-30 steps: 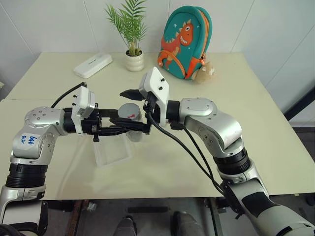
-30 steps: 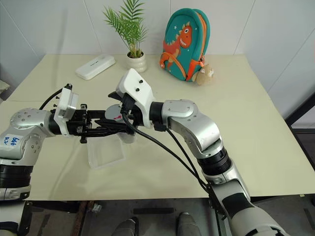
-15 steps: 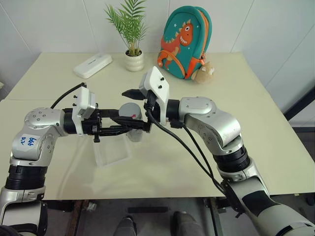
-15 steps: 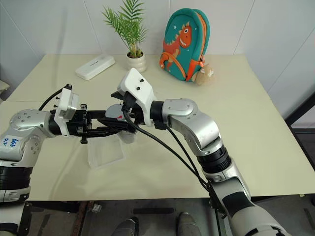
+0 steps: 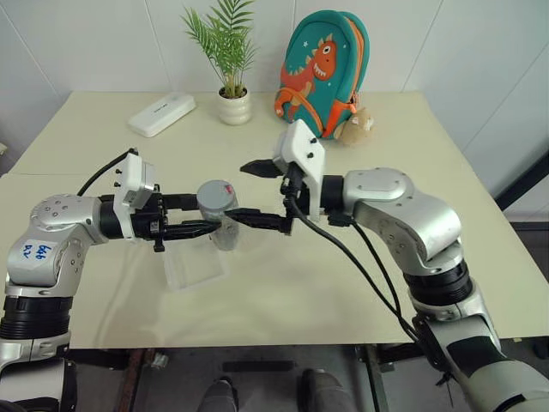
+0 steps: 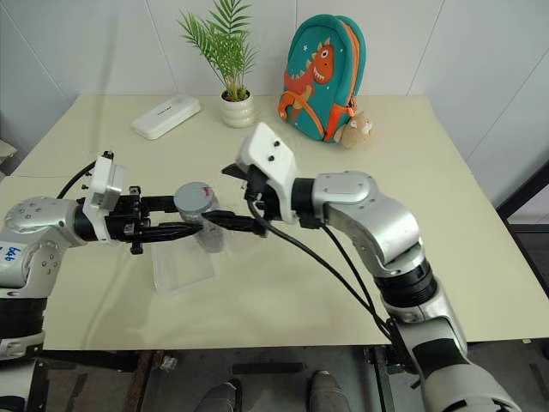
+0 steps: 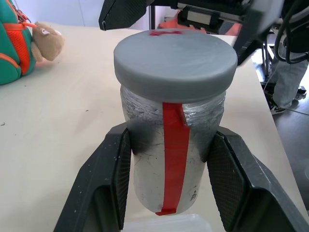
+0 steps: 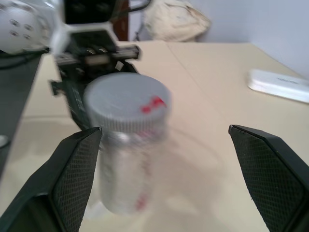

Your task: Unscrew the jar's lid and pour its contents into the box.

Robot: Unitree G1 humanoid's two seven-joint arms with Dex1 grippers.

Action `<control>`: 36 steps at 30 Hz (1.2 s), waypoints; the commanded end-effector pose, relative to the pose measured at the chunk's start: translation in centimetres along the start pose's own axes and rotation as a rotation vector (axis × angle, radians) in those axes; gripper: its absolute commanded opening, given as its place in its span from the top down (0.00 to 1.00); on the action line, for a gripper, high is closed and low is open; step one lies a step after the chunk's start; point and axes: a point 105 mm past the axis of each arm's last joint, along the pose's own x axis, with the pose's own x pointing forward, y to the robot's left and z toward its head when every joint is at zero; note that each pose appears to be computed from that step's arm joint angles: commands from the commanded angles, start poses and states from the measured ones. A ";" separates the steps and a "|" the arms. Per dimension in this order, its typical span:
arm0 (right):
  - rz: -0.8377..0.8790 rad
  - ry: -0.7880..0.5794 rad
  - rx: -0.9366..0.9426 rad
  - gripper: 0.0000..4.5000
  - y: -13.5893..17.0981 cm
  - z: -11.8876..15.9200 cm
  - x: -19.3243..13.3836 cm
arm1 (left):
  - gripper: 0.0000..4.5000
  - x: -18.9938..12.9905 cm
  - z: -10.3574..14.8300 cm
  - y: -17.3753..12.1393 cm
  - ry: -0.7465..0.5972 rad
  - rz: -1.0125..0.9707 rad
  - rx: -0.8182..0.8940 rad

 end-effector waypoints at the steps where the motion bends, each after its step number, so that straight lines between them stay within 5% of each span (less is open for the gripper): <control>1: 0.025 -0.085 -0.044 0.02 1.0 2.7 -0.9 | 0.57 -0.4 1.1 -0.2 -0.021 -0.006 0.047; 21: -0.056 -0.125 0.052 0.02 1.2 2.3 5.4 | 0.57 0.6 1.0 0.7 -0.038 -0.023 0.037; 36: -0.012 -0.137 0.078 0.02 2.3 2.6 5.3 | 0.57 0.5 0.5 0.8 -0.024 -0.008 0.051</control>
